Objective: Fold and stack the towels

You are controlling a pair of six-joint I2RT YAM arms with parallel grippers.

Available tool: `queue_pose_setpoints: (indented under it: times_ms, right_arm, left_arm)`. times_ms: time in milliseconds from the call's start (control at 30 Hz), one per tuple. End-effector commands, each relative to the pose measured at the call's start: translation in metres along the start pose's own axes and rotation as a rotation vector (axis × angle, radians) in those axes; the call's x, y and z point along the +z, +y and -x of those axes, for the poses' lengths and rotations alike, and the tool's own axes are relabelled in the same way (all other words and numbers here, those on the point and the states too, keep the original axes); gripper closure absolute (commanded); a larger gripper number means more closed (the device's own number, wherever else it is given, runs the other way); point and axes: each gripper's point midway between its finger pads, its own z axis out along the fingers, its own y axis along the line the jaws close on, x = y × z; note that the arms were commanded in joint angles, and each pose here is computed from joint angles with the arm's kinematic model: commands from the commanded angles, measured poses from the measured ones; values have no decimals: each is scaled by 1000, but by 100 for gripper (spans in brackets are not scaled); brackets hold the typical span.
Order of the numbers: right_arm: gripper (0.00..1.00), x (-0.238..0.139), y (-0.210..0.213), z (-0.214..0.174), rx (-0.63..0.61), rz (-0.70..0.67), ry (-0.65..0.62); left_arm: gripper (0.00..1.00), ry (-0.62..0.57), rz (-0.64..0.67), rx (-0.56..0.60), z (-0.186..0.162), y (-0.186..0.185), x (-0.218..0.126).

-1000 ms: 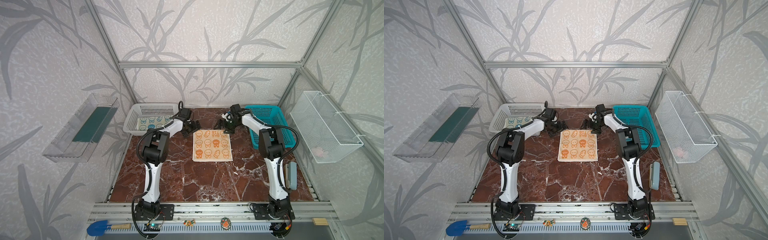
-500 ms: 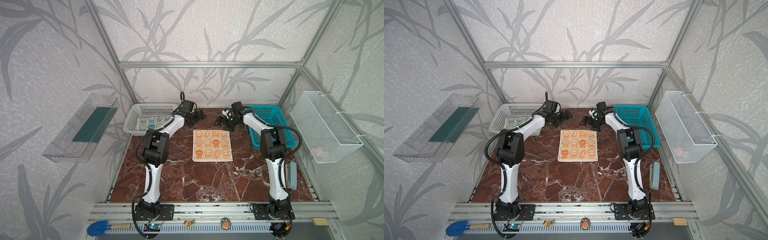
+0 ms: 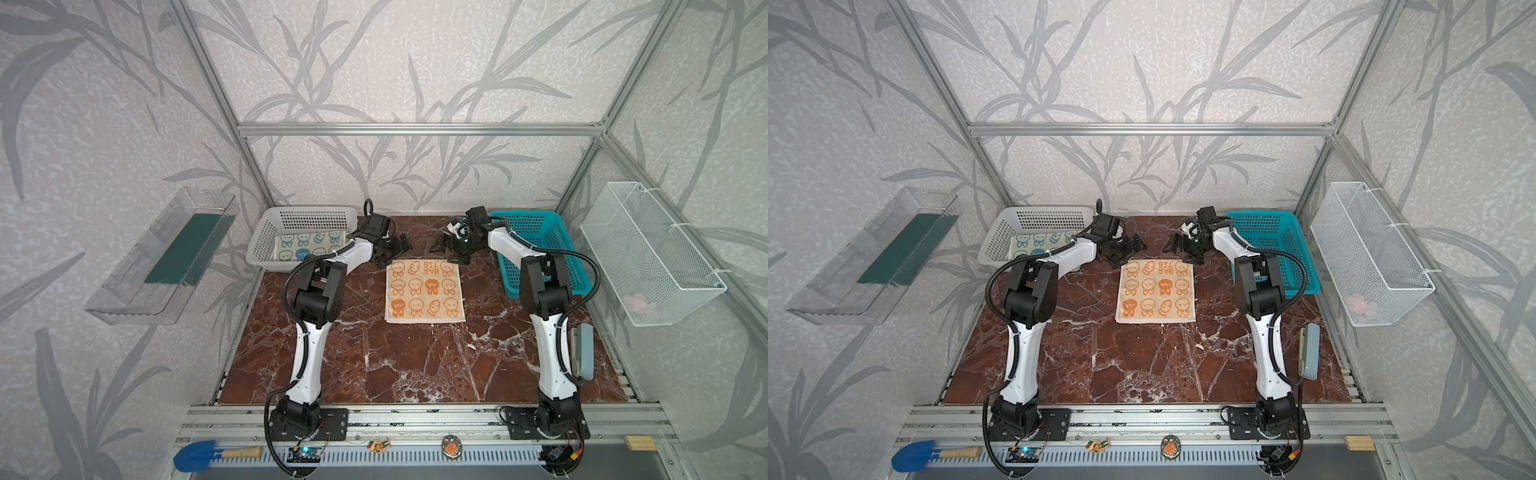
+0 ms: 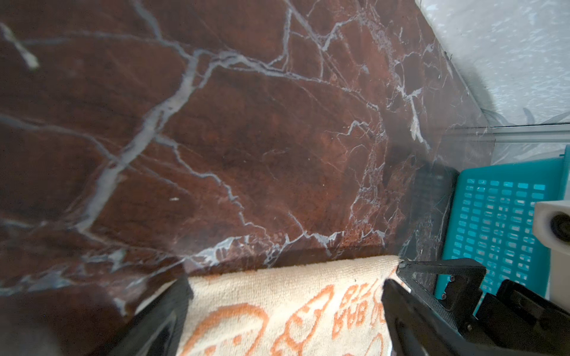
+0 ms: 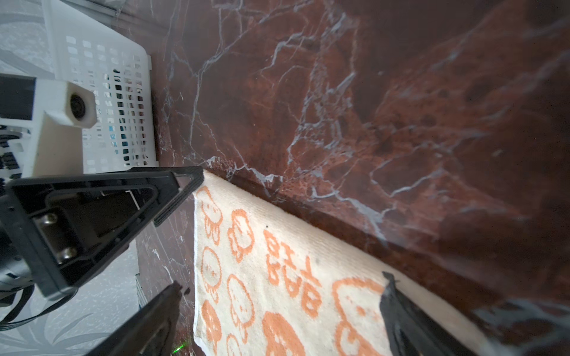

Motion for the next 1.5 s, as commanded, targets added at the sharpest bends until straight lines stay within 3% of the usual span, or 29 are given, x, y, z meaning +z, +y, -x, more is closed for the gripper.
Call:
queue_pose_setpoints:
  times_ms: [0, 200, 433, 600, 800, 967, 1100, 1467]
  right_arm:
    - [1, -2, -17, -6, 1, -21, 26]
    - [1, -32, -6, -4, -68, -79, 12]
    - [1, -58, -18, -3, -133, -258, -12]
    - [1, -50, -32, -1, -173, -347, 8]
    - [3, -37, -44, 0, -257, -434, 53]
    - [16, -24, -52, 2, -291, -484, 98]
    - [32, -12, -57, 3, -301, -500, 123]
    - [58, 4, -73, -12, -283, -508, 197]
  left_arm:
    - [1, 54, 104, -7, -20, 38, 10]
    - [1, 2, 128, 145, -3, 11, -18]
    - [1, -204, 285, 549, 10, -41, -80]
    - [1, -276, 355, 688, 6, -47, -96]
    - [1, -329, 398, 737, 3, -39, -111]
    - [1, -336, 393, 734, 1, -37, -111]
    - [1, -272, 345, 734, -8, -39, -102]
    - [1, -171, 292, 654, -23, -26, -83]
